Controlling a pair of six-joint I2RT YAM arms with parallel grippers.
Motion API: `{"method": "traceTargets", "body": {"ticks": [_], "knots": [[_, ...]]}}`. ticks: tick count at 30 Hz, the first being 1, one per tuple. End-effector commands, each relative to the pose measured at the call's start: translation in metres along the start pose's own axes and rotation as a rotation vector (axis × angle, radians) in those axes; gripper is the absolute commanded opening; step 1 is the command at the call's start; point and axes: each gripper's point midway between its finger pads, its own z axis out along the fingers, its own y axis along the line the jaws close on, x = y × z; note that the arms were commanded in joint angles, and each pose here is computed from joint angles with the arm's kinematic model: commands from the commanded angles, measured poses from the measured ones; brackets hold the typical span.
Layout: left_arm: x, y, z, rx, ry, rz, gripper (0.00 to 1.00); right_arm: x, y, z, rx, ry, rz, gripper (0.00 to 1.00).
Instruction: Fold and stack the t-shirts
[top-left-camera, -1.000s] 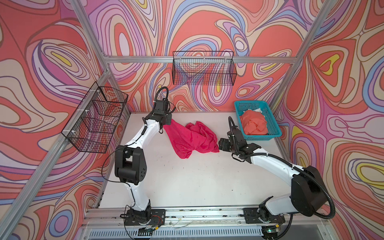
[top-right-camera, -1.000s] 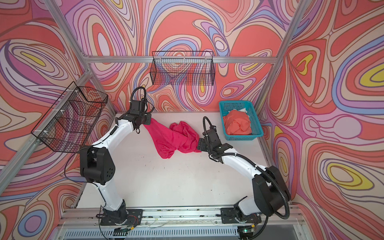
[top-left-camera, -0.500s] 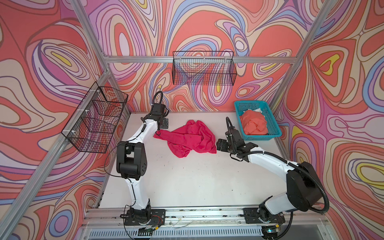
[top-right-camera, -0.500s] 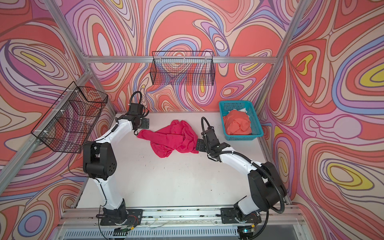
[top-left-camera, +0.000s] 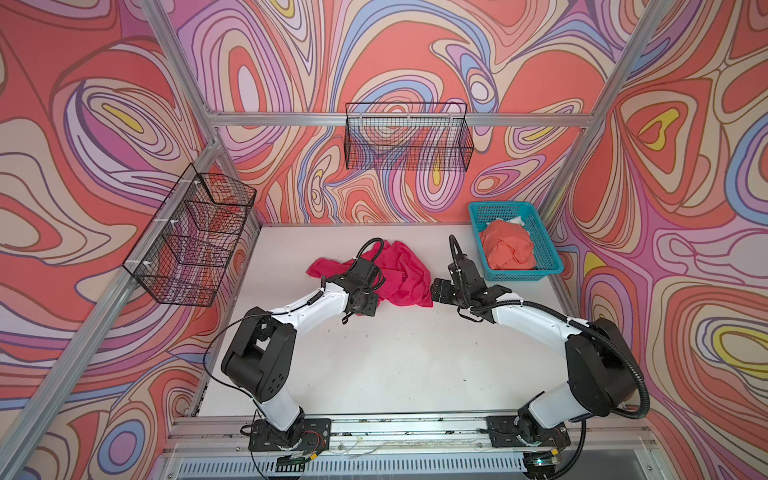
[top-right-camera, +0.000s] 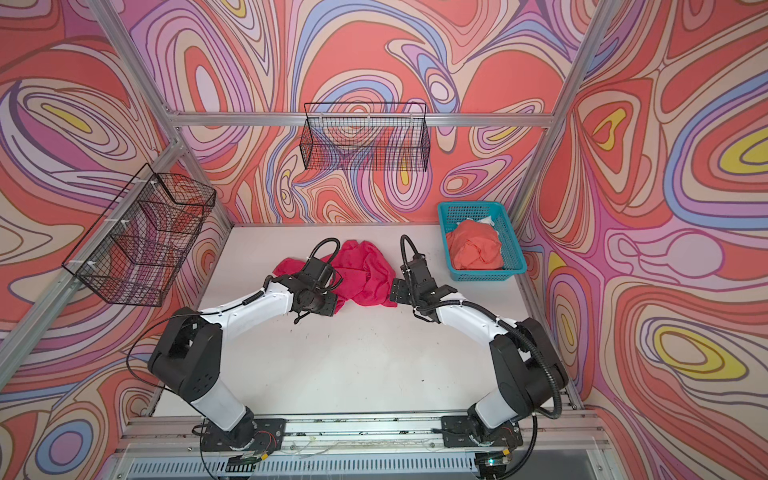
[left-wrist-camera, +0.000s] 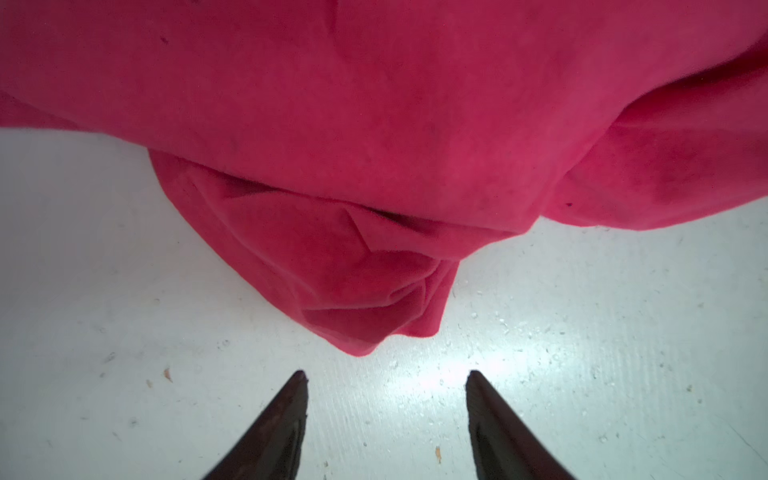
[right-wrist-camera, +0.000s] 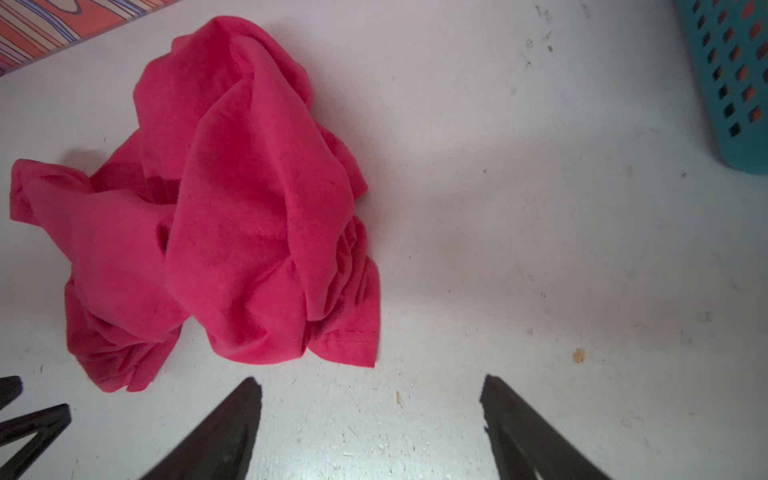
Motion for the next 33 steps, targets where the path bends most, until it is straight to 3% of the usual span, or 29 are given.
{"method": "traceTargets", "body": {"ticks": [1,9,14,19,27,33], "knots": [[0.001,-0.013,0.010,0.044,0.020,-0.039,0.60,-0.007,0.004,0.002,-0.016,-0.014,0.013,0.88],[0.010,-0.021,0.041,0.044,0.078,-0.038,0.59,0.001,0.000,0.007,-0.009,-0.006,0.016,0.88],[0.006,-0.016,0.050,0.010,0.048,-0.051,0.57,0.012,-0.006,0.019,0.004,0.012,0.003,0.86],[0.007,-0.017,0.060,0.009,0.051,-0.069,0.44,0.024,-0.002,0.042,-0.024,0.051,-0.016,0.79],[0.026,-0.013,0.070,-0.001,0.095,-0.106,0.02,-0.005,0.024,0.031,-0.119,-0.048,0.004,0.78],[0.042,-0.004,0.054,-0.015,0.101,-0.141,0.00,-0.014,0.030,0.059,-0.097,-0.052,-0.025,0.76]]}}
